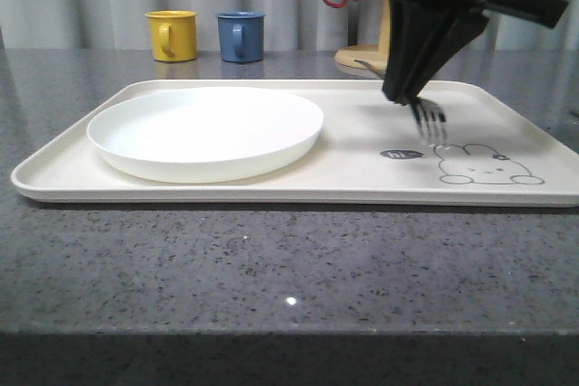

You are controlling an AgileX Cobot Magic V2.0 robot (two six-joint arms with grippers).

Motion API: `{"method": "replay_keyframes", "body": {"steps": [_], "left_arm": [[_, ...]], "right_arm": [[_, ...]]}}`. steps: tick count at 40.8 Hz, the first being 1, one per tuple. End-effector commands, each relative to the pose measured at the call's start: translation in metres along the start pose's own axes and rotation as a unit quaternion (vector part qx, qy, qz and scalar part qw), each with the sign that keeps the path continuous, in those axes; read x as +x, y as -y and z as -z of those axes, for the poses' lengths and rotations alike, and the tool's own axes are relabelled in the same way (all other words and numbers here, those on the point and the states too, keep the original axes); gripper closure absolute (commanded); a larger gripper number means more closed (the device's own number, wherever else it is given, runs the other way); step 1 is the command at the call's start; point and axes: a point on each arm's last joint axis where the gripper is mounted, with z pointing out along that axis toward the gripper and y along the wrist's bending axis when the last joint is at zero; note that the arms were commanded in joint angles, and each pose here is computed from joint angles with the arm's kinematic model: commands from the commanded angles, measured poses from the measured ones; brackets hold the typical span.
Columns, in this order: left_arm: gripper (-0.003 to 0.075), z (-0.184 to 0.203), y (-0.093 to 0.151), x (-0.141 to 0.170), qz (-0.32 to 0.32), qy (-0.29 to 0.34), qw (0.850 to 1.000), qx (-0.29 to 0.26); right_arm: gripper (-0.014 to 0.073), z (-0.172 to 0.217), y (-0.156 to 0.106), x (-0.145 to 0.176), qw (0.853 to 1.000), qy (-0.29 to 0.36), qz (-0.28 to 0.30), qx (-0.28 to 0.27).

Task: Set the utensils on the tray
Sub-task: 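Lift the fork and place it on the tray beside the plate, then move the right gripper back to the steel chopsticks and grasp them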

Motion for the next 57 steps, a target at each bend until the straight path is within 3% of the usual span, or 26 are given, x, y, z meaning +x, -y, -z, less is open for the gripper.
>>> {"method": "replay_keyframes", "body": {"steps": [1, 15, 28, 36, 40, 50, 57], "left_arm": [[0.0374, 0.005, -0.001, -0.015, 0.006, 0.055, 0.998, 0.000], [0.0374, 0.005, -0.001, -0.015, 0.006, 0.055, 0.998, 0.000], [0.0374, 0.005, -0.001, -0.015, 0.006, 0.055, 0.998, 0.000], [0.0374, 0.005, -0.001, -0.015, 0.006, 0.055, 0.998, 0.000], [0.0374, 0.005, -0.001, -0.015, 0.006, 0.055, 0.998, 0.000], [0.0374, 0.005, -0.001, -0.015, 0.006, 0.055, 0.998, 0.000], [0.0374, 0.005, -0.001, -0.015, 0.006, 0.055, 0.998, 0.000]], "right_arm": [[0.0624, 0.010, -0.010, -0.007, 0.999, 0.040, -0.023, -0.029], [0.0608, -0.014, -0.008, -0.014, 0.998, 0.030, -0.059, -0.024], [0.0328, -0.011, -0.009, -0.015, 0.997, 0.036, -0.059, -0.027], [0.0319, 0.006, -0.010, -0.012, 0.997, 0.057, -0.045, -0.028], [0.0319, 0.025, -0.009, -0.006, 0.997, 0.073, -0.007, -0.024], [0.0319, 0.082, 0.016, 0.018, 0.986, 0.105, 0.076, 0.102], [0.0330, 0.105, 0.053, 0.029, 0.975, 0.132, 0.058, 0.168]]}}
